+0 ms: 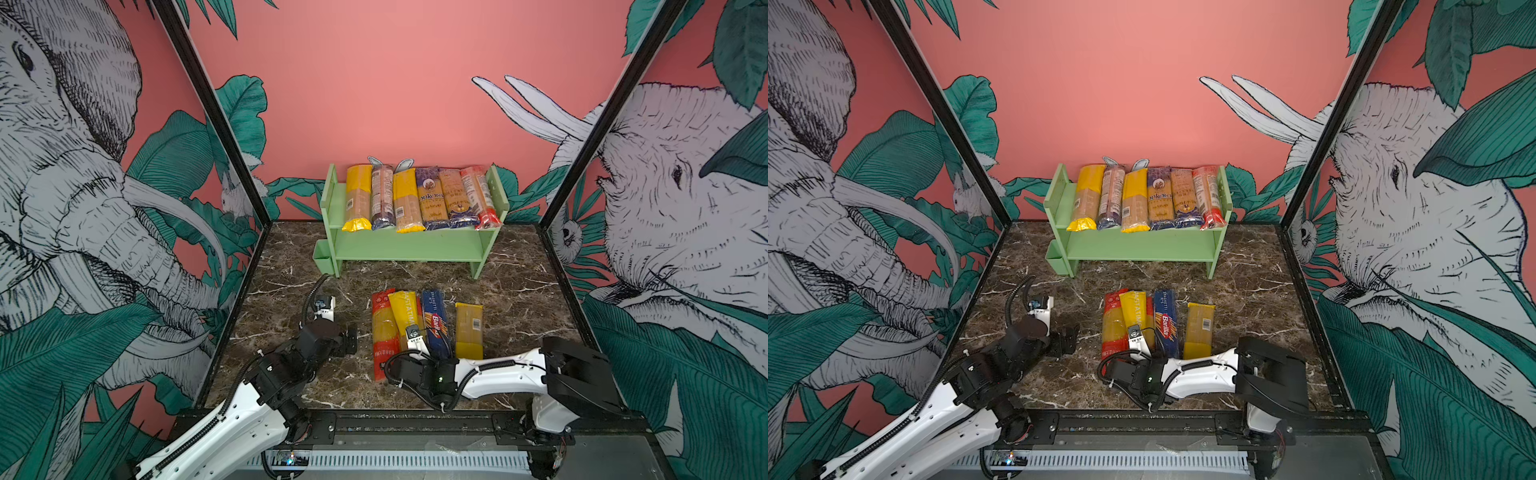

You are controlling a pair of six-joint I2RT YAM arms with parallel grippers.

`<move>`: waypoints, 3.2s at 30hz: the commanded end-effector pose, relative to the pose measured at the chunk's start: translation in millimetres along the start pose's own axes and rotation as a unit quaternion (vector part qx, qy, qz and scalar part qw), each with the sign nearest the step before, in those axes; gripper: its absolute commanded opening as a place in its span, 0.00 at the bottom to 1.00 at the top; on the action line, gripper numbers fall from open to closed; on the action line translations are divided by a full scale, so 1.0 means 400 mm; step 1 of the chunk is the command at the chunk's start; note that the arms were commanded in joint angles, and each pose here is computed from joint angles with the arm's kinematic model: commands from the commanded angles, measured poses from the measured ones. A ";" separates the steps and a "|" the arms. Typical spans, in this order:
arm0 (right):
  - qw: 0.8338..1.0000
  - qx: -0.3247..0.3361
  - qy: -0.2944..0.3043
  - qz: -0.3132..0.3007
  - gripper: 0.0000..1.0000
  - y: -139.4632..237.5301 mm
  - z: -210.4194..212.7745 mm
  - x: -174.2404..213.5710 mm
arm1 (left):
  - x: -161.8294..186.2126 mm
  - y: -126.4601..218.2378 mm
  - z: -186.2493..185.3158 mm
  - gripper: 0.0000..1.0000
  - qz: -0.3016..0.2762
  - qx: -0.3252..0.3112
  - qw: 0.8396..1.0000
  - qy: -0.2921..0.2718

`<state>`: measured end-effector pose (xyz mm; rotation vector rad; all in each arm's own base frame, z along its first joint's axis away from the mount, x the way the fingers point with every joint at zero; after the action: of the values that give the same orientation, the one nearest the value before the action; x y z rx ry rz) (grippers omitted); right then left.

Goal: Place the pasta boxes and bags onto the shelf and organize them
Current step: 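Grasp the yellow PASTATIME pack with the right gripper, then lift the PASTATIME pack upright toward the lower shelf with the right gripper, then lower the PASTATIME pack onto the lower shelf with the right gripper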

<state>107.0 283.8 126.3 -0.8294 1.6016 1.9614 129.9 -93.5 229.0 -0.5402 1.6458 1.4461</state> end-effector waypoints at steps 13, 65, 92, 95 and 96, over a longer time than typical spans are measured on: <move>0.996 -0.034 0.015 -0.075 0.00 0.107 -0.106 -0.096 | -0.039 0.018 0.000 1.00 -0.015 -0.006 1.000 0.001; 0.964 -0.031 -0.111 -0.240 0.00 -0.088 -0.372 -0.630 | -0.131 -0.007 -0.031 0.99 -0.043 -0.017 0.998 -0.051; 0.965 0.001 -0.126 -0.230 0.40 -0.136 -0.391 -0.698 | -0.141 -0.001 -0.026 0.99 -0.047 -0.031 0.997 -0.061; 0.964 0.002 -0.132 -0.230 0.38 -0.147 -0.394 -0.700 | -0.138 0.003 -0.022 0.99 -0.048 -0.034 0.997 -0.059; 0.964 0.004 -0.135 -0.230 0.38 -0.151 -0.395 -0.702 | -0.136 0.004 -0.021 0.99 -0.048 -0.035 0.997 -0.058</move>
<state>354.5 144.7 214.4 -0.7270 1.3583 1.7689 157.4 -116.4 263.3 -0.5096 1.4795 1.4548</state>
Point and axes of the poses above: each gripper's point midway between its finger pads, its own y axis back along the fingers, its own z axis along the line the jaws close on, x = y × z, the point moved 10 cm from there along y, back along the fingers, and after that the axes turned 13 degrees about -y, right-handed, at the moved point
